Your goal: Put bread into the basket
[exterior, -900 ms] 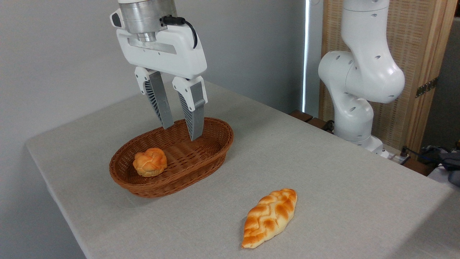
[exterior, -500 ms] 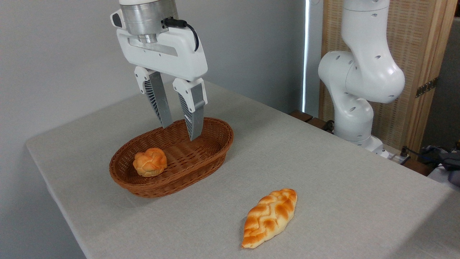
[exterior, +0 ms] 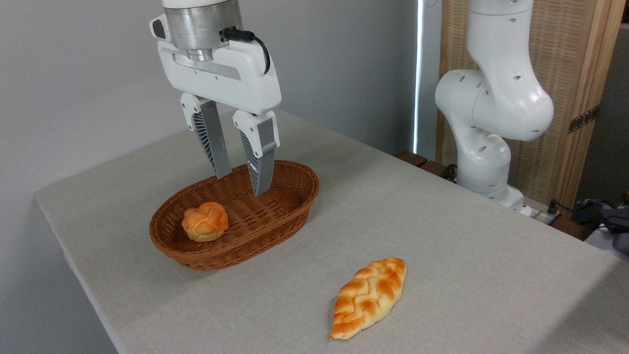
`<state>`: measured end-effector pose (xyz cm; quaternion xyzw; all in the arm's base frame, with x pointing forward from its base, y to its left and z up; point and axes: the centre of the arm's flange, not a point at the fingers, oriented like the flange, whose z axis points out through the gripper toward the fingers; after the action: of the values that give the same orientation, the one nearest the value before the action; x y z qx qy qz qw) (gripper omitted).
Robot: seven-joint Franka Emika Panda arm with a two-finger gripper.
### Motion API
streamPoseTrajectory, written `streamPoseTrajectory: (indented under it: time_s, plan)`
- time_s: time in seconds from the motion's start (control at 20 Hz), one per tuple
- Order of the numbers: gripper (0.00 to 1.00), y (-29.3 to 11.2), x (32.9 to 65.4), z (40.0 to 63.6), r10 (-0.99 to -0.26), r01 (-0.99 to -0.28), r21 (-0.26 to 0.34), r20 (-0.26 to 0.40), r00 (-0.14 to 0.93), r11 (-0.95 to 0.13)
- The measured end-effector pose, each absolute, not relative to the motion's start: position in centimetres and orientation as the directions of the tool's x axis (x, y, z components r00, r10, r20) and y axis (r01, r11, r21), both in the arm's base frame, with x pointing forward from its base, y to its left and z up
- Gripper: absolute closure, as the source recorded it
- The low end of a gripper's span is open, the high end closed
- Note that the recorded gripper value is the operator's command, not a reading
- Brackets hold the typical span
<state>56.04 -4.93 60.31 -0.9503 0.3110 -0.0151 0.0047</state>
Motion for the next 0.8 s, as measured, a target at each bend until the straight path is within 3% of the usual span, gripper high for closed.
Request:
streamPoseTrajectory:
  time_s: [0.2,0.35,0.55,0.8]
  plan:
    - [0.00,-3.0,54.3,59.2,-0.564,-0.564,-0.023,0.028,0.825,-0.826]
    - [0.00,0.2,52.1,56.9,-0.534,-0.532,-0.052,0.042,0.844,-0.845]
    - [0.00,3.0,49.5,51.4,-0.604,-0.606,-0.034,-0.040,0.796,-0.795]
    - [0.00,4.8,48.3,47.4,-0.703,-0.705,-0.001,-0.080,0.707,-0.709]
